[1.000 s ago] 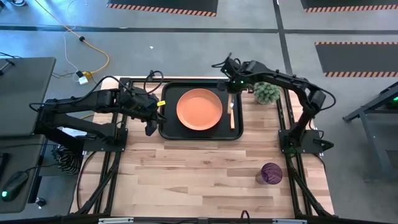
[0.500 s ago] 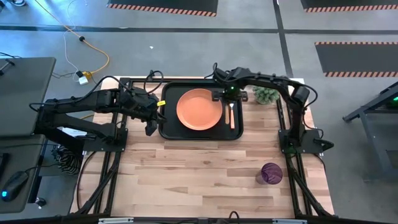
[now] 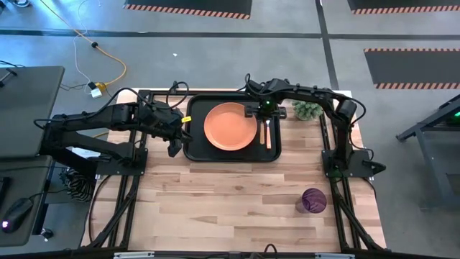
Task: Pick and place plate/cup/fork/spoon on tray
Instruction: Put the yellow spoon on the black serving tray to the left of the light orange fork
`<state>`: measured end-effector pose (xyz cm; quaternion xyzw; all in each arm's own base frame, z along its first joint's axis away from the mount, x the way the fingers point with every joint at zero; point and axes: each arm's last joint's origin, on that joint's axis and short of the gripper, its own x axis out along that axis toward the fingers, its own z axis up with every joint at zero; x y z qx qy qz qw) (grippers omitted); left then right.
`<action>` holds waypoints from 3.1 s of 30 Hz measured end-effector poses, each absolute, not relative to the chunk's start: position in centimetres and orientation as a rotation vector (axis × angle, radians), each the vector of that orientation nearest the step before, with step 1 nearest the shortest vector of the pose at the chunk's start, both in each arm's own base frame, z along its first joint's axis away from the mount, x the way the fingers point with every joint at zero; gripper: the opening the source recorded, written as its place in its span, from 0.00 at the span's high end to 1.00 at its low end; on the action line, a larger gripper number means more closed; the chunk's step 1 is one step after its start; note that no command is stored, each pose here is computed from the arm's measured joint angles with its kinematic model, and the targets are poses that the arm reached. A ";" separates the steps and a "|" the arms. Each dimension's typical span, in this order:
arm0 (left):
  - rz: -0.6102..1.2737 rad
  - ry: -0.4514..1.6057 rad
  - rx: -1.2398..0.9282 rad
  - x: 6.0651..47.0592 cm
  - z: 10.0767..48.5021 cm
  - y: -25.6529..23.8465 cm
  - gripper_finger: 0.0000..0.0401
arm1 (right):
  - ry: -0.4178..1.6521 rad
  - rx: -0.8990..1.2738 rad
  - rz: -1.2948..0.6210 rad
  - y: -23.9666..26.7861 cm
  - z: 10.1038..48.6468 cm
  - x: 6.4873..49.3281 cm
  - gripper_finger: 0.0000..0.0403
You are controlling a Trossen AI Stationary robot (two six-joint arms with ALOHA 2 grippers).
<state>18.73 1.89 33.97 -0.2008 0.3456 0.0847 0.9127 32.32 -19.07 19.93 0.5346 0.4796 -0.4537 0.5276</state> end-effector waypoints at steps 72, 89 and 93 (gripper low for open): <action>0.174 0.715 -0.411 18.7 34.0 1.9 0.91 | 1.219 1.275 -1.133 -19.8 15.9 33.2 0.88; 0.174 0.714 -0.413 18.7 34.0 1.9 0.91 | 1.210 1.289 -1.146 -19.8 15.9 33.2 0.85; 0.175 0.714 -0.413 18.7 34.0 1.9 0.91 | 1.225 1.276 -1.155 -19.8 16.4 33.3 0.85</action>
